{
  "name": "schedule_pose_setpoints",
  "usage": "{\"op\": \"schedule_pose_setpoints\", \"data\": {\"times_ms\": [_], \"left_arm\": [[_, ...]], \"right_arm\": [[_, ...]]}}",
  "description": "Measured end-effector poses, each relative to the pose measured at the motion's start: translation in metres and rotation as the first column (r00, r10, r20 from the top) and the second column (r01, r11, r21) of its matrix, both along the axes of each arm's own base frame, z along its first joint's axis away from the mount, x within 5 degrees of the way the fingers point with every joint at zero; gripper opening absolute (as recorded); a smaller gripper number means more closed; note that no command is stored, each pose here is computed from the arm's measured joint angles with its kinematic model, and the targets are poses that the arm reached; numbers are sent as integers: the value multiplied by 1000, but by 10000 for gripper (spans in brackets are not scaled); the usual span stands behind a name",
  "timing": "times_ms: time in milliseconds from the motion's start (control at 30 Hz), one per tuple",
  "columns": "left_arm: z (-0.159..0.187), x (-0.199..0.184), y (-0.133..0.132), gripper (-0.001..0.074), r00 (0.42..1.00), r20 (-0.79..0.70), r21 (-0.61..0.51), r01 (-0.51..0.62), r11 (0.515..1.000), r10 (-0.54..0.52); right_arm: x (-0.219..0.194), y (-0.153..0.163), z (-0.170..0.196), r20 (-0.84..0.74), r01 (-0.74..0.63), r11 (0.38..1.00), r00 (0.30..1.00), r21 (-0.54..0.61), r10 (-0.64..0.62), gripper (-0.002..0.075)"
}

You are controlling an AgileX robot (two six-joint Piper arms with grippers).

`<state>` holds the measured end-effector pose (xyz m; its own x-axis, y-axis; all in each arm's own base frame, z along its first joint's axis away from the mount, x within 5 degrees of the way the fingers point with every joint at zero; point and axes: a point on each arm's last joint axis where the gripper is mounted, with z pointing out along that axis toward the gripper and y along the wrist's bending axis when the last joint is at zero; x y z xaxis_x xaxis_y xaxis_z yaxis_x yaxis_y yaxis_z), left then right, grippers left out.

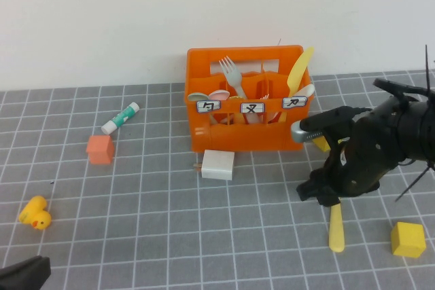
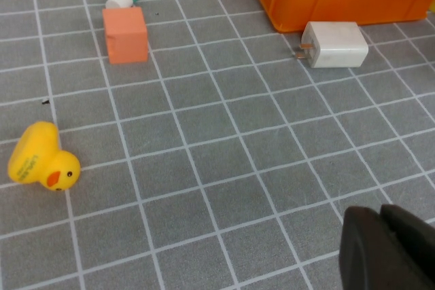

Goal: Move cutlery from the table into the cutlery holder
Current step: Pick up the spoon

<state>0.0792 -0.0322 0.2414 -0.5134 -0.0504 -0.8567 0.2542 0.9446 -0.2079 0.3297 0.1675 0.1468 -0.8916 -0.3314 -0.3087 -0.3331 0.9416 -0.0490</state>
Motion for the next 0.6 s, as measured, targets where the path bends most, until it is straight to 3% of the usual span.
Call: {"op": "schedule_pose_setpoints", "data": {"times_ms": [167,600], "left_arm": [[0,0,0,-1,1000,2,2,0,1000,0],[0,1,1,-1,1000,12,16,0,1000,0]], "right_arm": [[13,3,-8,24,-21,1000,999,-10,21,382],[26,11,-9,39,-230,971,972,-67,233,381]]}}
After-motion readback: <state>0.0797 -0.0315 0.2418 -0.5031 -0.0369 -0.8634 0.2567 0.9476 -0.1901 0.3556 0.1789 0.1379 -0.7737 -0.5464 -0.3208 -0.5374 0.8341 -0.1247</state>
